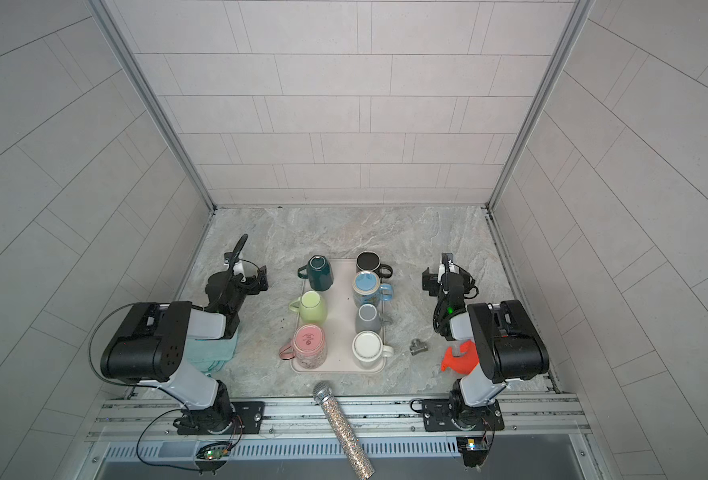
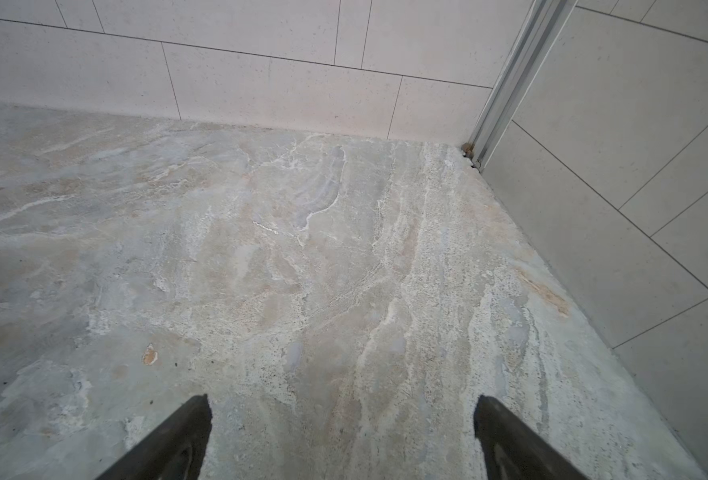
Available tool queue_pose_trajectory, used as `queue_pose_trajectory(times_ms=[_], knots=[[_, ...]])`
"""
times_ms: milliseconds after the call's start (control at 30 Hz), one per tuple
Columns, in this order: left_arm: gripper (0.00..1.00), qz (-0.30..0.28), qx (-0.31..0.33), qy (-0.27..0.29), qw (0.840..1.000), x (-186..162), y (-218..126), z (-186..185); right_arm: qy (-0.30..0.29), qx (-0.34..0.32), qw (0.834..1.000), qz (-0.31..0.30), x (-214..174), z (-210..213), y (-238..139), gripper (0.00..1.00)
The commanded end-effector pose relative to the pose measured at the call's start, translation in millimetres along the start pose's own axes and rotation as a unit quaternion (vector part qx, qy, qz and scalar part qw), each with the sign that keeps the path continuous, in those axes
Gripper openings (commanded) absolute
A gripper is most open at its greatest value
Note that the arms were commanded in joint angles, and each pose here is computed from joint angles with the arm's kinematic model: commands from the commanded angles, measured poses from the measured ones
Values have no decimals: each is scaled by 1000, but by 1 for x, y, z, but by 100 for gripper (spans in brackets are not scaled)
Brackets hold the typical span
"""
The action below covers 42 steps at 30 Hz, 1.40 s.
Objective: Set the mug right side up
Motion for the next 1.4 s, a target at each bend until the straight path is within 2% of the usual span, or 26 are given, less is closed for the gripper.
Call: queue_pose_trajectory(times_ms=[0,200,1367], knots=[[100,-27,48,0,999,0,-9,8,-2,-5,1000,-4,1,0,0,99],[100,-14,26,11,1000,0,-6,5,-2,-5,1000,-4,2,0,0,99],[100,3,38,10,999,3,0,5,-2,-5,1000,-3,1,0,0,99]])
Point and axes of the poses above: each gripper's point midway between its finger pads, its own y axis out along the fingers, its own z axis along the line the jaws close on, x = y × z, the point moved 10 cm from there along -y, back along the fingers, and after that the axes turned 10 degrees about -y, right-handed, at the moved point
